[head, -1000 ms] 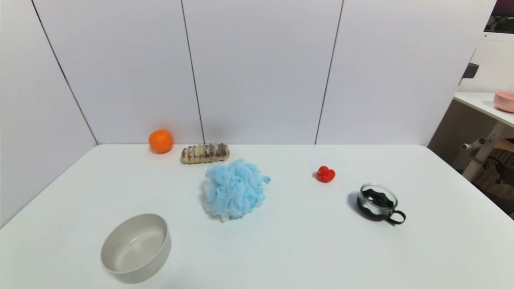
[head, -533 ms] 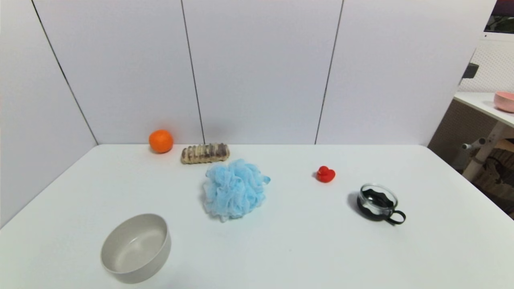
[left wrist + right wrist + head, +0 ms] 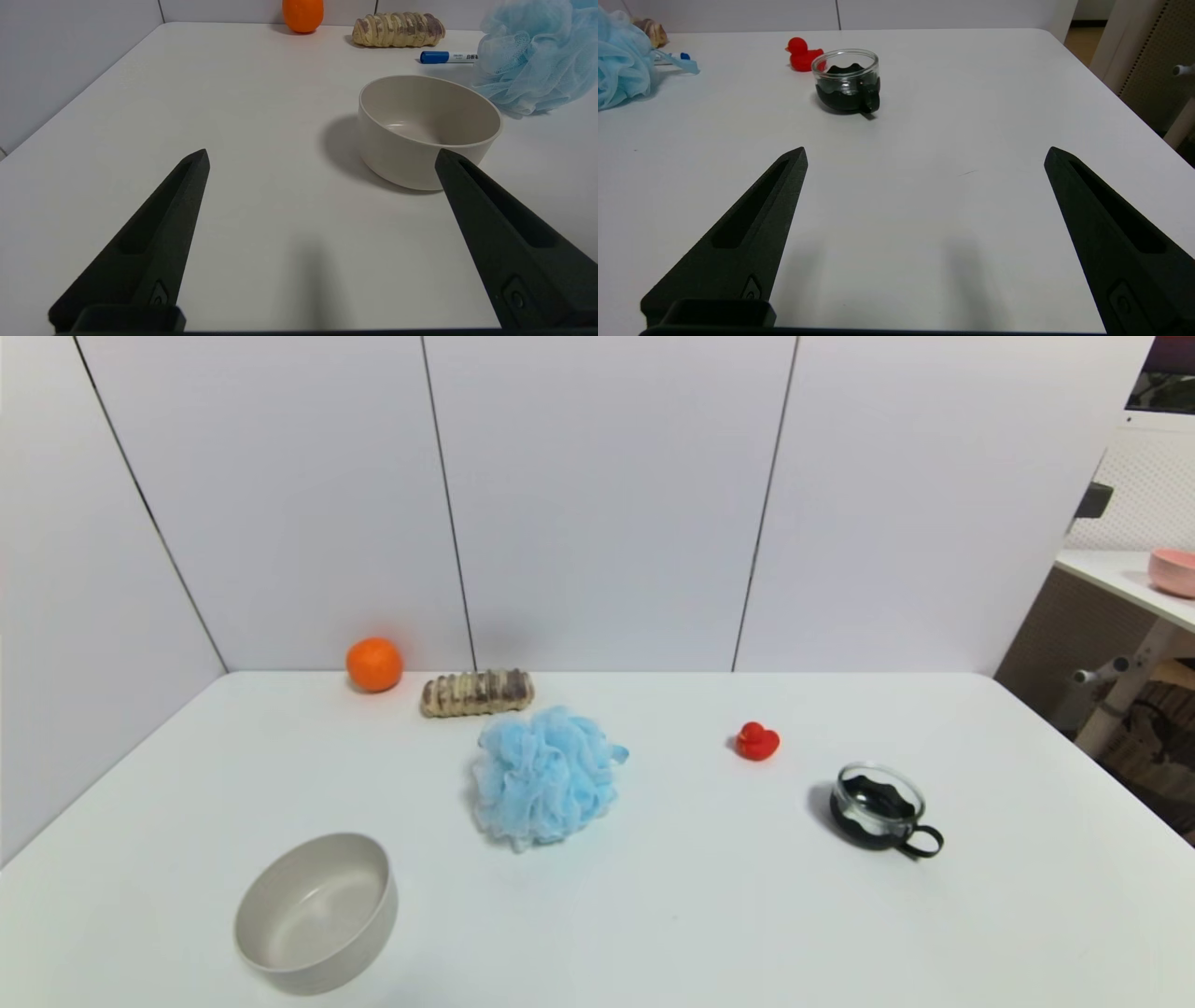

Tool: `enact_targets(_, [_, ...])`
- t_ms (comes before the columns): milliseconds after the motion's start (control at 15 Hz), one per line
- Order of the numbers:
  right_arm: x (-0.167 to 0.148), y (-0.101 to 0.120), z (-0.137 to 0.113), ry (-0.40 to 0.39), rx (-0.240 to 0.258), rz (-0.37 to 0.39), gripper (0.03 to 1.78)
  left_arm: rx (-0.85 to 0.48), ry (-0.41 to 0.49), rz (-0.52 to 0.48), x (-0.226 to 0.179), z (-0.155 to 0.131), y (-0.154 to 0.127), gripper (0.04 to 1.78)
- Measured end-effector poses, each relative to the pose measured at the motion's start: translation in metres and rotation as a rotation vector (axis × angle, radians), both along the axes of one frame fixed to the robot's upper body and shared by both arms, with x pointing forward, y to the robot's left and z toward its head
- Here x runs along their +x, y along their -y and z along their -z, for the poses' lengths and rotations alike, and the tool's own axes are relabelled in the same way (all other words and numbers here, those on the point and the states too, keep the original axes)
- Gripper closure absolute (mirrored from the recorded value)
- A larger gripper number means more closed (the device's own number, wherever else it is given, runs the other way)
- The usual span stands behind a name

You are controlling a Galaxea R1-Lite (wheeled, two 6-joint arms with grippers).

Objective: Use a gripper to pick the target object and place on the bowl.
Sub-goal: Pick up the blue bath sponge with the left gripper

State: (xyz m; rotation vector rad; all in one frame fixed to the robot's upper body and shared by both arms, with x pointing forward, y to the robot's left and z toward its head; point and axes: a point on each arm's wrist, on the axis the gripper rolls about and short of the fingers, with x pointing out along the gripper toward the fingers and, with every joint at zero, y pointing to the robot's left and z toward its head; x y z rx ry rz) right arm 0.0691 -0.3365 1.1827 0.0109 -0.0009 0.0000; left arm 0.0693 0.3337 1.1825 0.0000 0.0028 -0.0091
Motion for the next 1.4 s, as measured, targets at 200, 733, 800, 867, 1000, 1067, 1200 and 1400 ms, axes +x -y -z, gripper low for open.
enact_targets(200, [0.0, 0.0, 0.0, 0.0, 0.0, 0.0, 0.06, 0.014, -0.047, 0.001, 0.001, -0.002, 0.0, 0.11])
enact_targets(733, [0.0, 0.0, 0.0, 0.0, 0.0, 0.0, 0.06, 0.024, -0.116, 0.085, 0.025, -0.092, 0.002, 0.11])
enact_targets(800, [0.0, 0.0, 0.0, 0.0, 0.0, 0.0, 0.06, 0.026, -0.134, 0.104, 0.034, -0.106, 0.002, 0.11])
enact_targets(867, [0.0, 0.0, 0.0, 0.0, 0.0, 0.0, 0.06, 0.034, -0.154, 0.127, 0.046, -0.12, 0.003, 0.11])
enact_targets(1000, [0.0, 0.0, 0.0, 0.0, 0.0, 0.0, 0.06, 0.057, -0.194, 0.179, 0.074, -0.147, 0.006, 0.11])
enact_targets(1067, [0.0, 0.0, 0.0, 0.0, 0.0, 0.0, 0.06, 0.071, -0.214, 0.21, 0.089, -0.158, 0.007, 0.11])
enact_targets(1200, [0.0, 0.0, 0.0, 0.0, 0.0, 0.0, 0.06, 0.109, -0.259, 0.287, 0.121, -0.174, 0.013, 0.11])
enact_targets(1400, [0.0, 0.0, 0.0, 0.0, 0.0, 0.0, 0.06, 0.155, -0.332, 0.416, 0.173, -0.186, 0.03, 0.11])
